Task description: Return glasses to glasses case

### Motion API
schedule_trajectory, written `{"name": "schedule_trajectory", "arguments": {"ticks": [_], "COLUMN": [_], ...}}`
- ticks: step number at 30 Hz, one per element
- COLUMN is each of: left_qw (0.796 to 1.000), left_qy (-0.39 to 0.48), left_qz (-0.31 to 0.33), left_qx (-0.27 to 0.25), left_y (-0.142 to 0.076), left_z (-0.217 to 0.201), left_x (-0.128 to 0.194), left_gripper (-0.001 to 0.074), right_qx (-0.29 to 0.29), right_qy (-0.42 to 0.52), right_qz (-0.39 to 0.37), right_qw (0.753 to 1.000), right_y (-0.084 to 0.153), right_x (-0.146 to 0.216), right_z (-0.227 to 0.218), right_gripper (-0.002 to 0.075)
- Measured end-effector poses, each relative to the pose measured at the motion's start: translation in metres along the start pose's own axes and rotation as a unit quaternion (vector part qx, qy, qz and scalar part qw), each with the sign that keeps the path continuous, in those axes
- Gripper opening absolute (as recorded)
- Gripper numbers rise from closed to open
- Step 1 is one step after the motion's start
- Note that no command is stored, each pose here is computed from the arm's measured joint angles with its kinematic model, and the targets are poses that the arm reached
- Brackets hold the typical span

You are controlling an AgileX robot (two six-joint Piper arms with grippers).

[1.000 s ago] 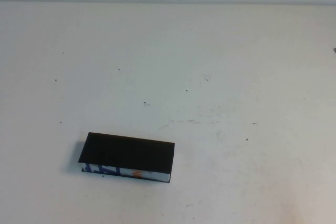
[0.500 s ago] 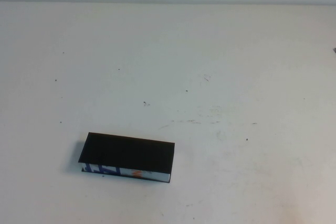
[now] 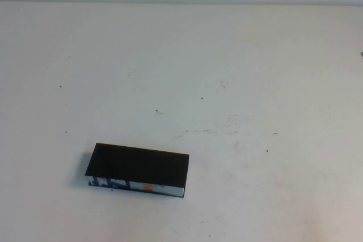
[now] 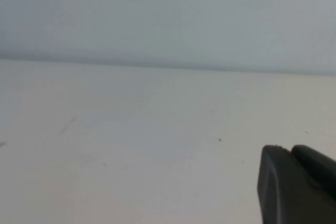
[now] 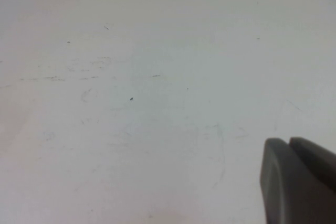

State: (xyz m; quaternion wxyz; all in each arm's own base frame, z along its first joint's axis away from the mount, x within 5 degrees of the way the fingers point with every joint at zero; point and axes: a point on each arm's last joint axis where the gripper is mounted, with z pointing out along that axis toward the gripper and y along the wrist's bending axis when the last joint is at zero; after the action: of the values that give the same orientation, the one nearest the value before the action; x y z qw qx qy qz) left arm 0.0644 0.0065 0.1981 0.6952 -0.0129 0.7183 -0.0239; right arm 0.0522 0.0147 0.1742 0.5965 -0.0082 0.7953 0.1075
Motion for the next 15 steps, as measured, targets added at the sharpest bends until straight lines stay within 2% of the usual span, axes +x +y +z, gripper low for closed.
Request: {"name": "schedule_trajectory", "arguments": {"ticks": [5,7,10,15], "left_qw": [0.998,0.997,0.998,0.991], "left_qy": [-0.049,-0.044,0.022,0.117], "left_qz": [0.037,0.055,0.063,0.056], "left_qx": [-0.024,-0.014,0.004,-0.012], "left_y": [0.0,-0.004,-0.009,-0.007], "left_z": [-0.001,-0.001,-0.002,-0.009], "left_x": [-0.009,-0.008,0.005,0.024], "left_gripper": [-0.0001,-0.0001,-0.0001,-0.0001], "right_qx": [0.0,0.0,0.0,-0.004], "right_qy": [-0.001,-0.001,-0.001,-0.002], "right_qz": [0.0,0.0,0.001,0.011], "right_qw": [1.0,1.0,1.0,1.0], "right_y": [0.0,0.0,0.0,0.001], "right_x": [0.0,0.0,0.0,0.0], "right_z": [0.0,0.0,0.0,0.0], "right_gripper": [-0.0013,-0.0013,-0.0013,-0.0013]}}
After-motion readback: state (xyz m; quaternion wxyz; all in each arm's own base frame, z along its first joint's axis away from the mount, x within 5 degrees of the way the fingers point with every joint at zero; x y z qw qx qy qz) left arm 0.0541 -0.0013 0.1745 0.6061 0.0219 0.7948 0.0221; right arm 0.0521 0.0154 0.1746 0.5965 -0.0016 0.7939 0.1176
